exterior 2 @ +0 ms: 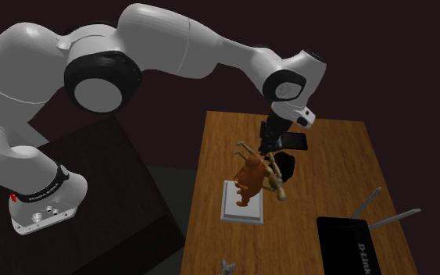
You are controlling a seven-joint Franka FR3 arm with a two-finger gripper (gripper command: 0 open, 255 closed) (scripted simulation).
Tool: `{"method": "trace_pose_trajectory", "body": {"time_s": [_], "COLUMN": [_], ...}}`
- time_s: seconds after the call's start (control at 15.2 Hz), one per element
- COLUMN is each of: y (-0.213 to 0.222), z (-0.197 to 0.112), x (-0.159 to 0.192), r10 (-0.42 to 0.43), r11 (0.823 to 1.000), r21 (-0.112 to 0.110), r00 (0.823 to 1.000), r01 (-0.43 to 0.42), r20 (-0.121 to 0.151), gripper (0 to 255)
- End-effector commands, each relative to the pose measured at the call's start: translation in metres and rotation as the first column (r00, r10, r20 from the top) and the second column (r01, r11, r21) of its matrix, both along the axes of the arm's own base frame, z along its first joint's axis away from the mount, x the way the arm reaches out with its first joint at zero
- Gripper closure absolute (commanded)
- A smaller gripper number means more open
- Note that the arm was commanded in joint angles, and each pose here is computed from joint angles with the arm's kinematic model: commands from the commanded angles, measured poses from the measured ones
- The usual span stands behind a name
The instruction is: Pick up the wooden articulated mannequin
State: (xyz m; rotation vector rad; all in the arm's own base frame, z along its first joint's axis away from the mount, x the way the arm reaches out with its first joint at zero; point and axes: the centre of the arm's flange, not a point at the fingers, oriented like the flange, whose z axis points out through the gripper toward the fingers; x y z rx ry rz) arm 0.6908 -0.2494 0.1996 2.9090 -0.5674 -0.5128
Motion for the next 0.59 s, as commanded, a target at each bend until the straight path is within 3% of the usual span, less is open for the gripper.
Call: {"method": "trace_pose_trajectory", "body": {"time_s": [0.0, 0.53], "y": [0.0, 0.0], "z": [0.01, 0.042], "x": [0.001, 0.001], "r10": [0.0, 0.0], "r11": [1.0, 1.0], "r21": [0.0, 0.0], "r00": [1.0, 1.0], "r01": [0.0, 0.0], "r20": [0.0, 0.0], "gripper": [255, 255]}}
